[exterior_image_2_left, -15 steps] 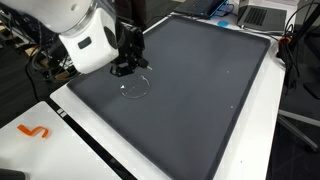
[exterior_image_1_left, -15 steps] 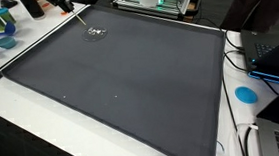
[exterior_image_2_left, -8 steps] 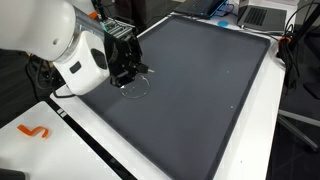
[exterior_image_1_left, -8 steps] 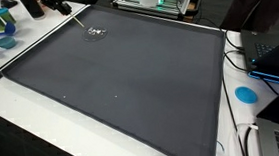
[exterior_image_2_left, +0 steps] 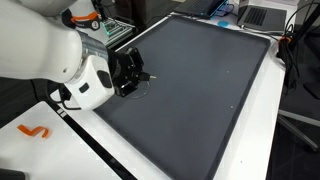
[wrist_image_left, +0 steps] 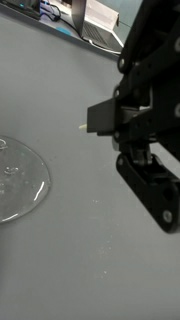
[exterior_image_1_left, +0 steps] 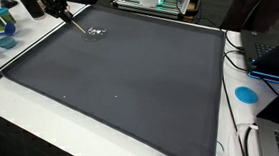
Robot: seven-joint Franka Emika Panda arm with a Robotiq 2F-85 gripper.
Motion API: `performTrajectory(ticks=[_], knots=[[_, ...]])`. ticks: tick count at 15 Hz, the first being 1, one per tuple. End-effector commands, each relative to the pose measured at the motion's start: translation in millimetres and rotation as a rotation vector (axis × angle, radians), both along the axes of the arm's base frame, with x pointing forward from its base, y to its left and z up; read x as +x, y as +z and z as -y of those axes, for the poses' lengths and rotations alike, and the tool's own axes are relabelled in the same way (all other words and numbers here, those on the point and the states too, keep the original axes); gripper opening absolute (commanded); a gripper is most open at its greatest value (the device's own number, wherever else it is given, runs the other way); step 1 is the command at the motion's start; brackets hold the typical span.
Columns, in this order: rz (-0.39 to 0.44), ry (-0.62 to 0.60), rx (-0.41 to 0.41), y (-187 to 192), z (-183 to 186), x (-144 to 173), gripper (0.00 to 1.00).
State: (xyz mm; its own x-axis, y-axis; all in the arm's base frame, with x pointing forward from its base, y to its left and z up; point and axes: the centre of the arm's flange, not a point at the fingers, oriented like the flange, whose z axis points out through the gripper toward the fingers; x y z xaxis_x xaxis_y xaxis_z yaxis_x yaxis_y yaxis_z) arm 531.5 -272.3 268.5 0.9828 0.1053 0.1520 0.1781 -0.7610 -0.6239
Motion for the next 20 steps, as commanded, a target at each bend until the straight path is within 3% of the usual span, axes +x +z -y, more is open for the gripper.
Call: performTrajectory(ticks=[1, 9, 20], knots=[[0.020, 0.004, 0.046, -14, 10, -2, 0.04], [0.048, -0.004, 0.093, -21, 10, -7, 0.04], [0.030, 0.054, 0.086, -25, 5, -9, 0.04]])
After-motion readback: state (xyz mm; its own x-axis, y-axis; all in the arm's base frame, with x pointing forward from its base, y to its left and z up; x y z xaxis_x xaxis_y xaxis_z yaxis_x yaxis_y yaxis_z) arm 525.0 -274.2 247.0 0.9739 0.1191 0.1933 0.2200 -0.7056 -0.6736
